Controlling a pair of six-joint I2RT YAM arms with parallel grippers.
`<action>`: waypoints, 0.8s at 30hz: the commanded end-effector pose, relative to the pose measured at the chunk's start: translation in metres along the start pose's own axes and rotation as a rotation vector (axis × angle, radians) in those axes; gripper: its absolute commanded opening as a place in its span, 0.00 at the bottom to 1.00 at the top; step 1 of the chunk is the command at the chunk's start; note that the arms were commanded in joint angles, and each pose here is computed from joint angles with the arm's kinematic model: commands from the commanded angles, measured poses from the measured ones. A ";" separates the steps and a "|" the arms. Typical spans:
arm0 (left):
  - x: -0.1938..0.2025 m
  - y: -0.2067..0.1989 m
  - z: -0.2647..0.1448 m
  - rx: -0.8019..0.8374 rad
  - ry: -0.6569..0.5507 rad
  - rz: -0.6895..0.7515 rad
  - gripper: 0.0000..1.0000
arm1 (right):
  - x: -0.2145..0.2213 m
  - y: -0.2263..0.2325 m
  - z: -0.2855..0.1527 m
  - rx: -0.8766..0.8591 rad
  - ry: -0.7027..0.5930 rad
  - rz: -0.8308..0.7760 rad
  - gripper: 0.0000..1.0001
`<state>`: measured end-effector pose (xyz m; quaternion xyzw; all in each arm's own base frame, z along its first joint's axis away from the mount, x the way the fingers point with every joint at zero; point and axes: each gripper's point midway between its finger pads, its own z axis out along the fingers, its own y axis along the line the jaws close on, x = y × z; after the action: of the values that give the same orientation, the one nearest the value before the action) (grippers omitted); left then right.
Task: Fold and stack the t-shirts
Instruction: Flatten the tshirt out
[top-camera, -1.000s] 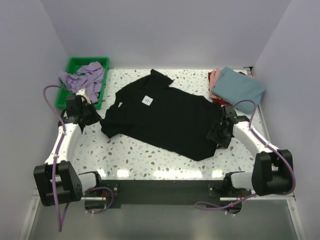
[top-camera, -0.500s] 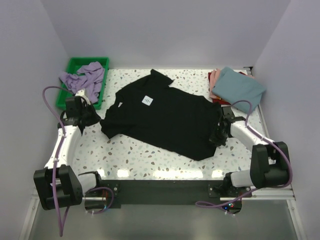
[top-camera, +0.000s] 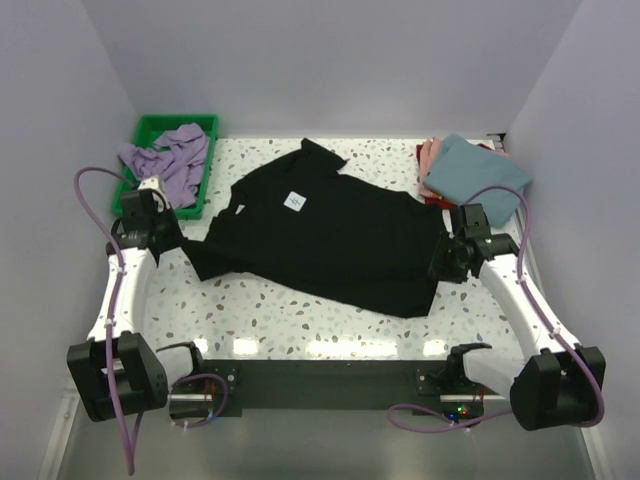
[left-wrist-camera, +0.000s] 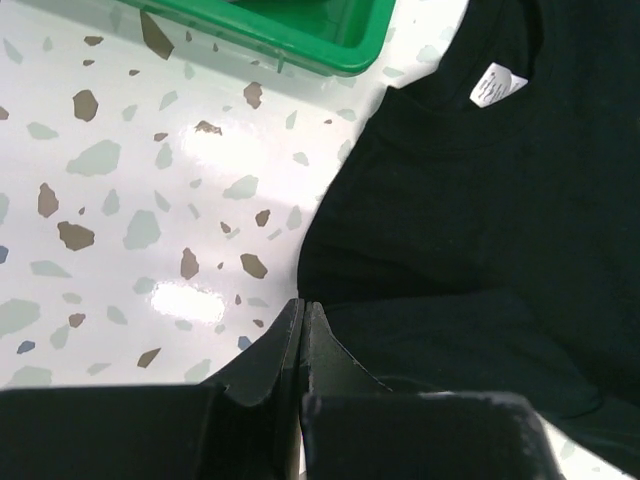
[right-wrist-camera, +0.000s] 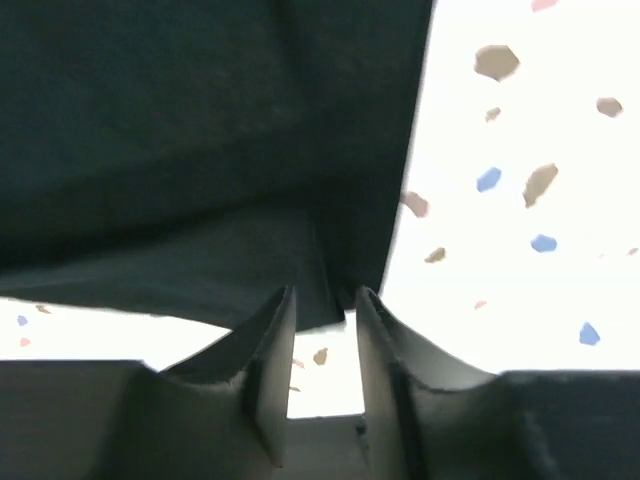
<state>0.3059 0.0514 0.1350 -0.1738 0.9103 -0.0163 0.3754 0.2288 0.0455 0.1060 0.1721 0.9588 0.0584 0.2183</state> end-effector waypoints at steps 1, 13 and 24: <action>-0.016 0.002 -0.013 -0.002 -0.047 0.023 0.00 | 0.005 -0.013 -0.009 0.084 0.024 0.019 0.36; -0.006 -0.006 -0.017 0.049 -0.052 0.013 0.00 | 0.016 0.021 0.052 -0.064 0.163 0.022 0.42; -0.003 -0.007 -0.012 0.054 -0.034 0.006 0.00 | 0.007 0.008 0.087 0.027 0.169 -0.015 0.39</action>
<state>0.2987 0.0429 0.1433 -0.1621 0.9068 -0.0361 0.3874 0.2417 0.0602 0.0220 0.1720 0.9789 0.0563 0.0949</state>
